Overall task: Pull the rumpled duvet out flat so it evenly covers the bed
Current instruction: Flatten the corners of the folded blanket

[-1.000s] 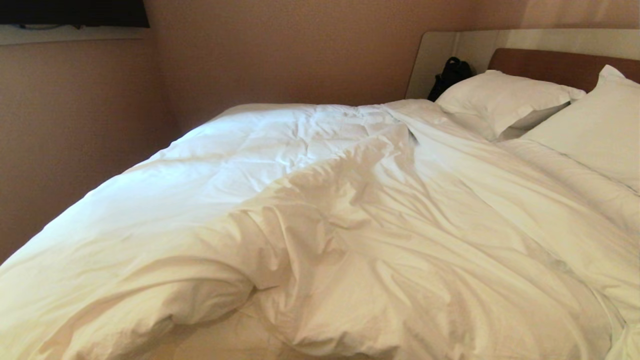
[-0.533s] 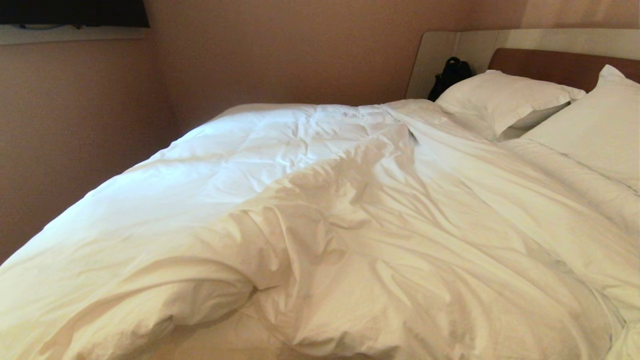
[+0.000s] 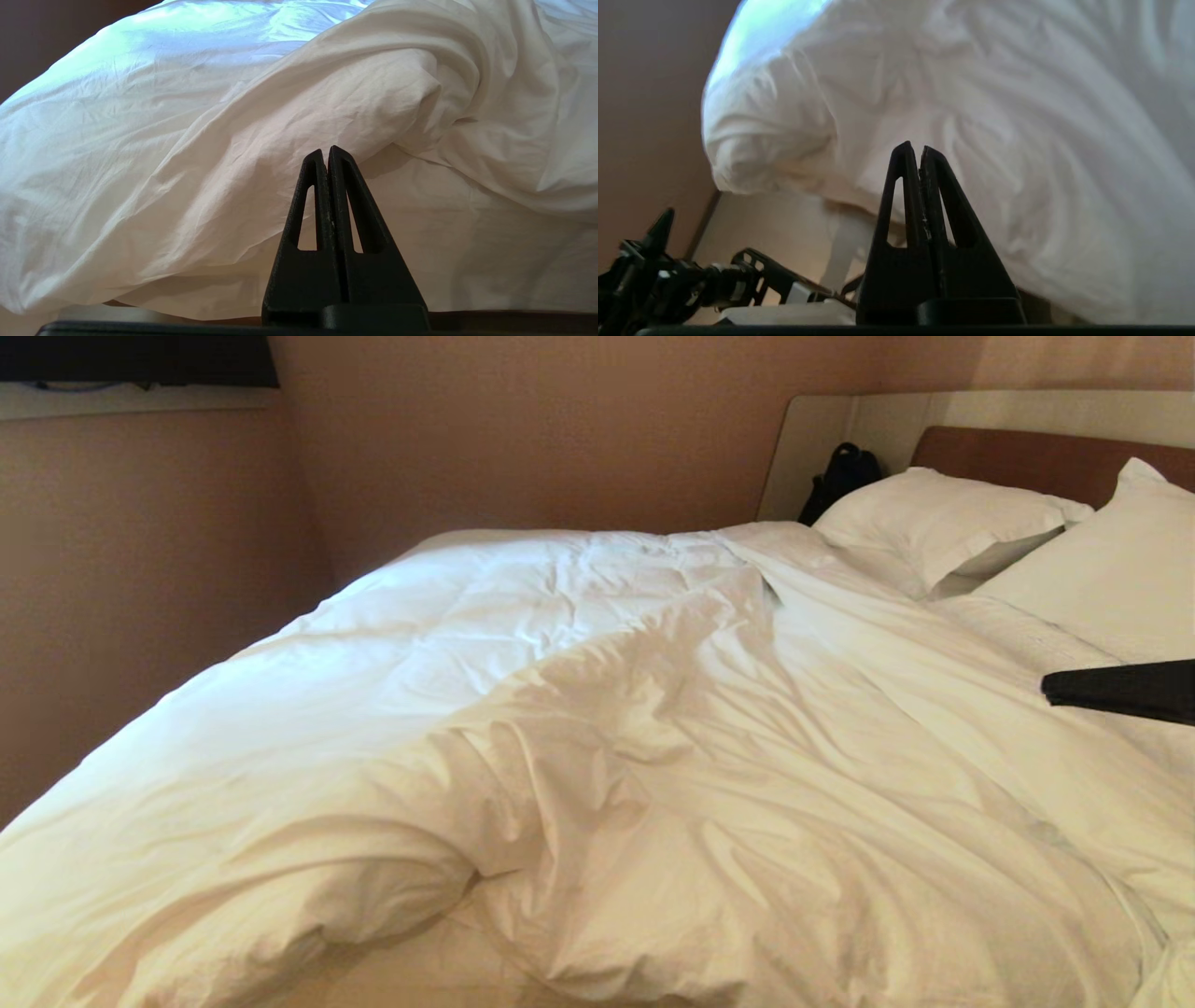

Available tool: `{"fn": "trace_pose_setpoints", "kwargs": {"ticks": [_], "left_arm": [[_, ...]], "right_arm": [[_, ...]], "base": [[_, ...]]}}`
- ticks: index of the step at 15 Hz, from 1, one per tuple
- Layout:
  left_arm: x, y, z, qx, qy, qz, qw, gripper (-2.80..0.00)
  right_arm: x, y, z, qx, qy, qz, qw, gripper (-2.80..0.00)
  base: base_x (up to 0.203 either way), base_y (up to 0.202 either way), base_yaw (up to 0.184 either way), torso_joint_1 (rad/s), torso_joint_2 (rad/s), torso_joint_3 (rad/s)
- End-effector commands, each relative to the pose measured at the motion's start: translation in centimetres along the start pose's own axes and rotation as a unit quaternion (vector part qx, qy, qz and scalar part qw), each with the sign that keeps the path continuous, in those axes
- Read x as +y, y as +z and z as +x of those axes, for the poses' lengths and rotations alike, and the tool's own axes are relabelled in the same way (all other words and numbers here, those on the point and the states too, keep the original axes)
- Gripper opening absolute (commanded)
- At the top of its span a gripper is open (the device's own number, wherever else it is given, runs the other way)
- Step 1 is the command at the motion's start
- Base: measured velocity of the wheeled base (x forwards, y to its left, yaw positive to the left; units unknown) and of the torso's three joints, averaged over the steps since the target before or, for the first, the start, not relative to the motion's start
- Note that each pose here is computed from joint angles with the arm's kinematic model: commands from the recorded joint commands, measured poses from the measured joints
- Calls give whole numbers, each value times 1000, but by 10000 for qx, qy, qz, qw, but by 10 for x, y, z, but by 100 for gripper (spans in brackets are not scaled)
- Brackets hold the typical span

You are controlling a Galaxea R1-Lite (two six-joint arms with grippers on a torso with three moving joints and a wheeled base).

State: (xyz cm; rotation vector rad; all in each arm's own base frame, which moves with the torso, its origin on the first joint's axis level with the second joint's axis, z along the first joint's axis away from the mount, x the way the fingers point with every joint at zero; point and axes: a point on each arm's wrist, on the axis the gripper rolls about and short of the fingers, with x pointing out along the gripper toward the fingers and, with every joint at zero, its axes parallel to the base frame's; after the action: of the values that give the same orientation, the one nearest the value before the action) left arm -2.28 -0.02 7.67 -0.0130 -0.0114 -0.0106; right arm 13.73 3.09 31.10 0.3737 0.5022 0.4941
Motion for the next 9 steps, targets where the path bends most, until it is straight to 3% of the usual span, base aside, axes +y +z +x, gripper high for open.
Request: {"fn": "trace_pose_setpoints", "kwargs": {"ticks": [1, 5, 9], "left_arm": [[0, 0, 0, 3, -1, -4, 10000, -280], [0, 0, 0, 4, -1, -4, 10000, -280], [0, 0, 0, 4, -1, -4, 10000, -280]], "right_arm": [[-11, -1, 7, -619, -2398, 31, 9688, -280], [-23, -16, 16, -489, -2936, 75, 9547, -280], [-28, -18, 25, -646, -2949, 397, 9525, -280]], "base": [[0, 0, 0, 0, 0, 0], [0, 0, 0, 0, 0, 0], [0, 0, 0, 0, 0, 0]]}}
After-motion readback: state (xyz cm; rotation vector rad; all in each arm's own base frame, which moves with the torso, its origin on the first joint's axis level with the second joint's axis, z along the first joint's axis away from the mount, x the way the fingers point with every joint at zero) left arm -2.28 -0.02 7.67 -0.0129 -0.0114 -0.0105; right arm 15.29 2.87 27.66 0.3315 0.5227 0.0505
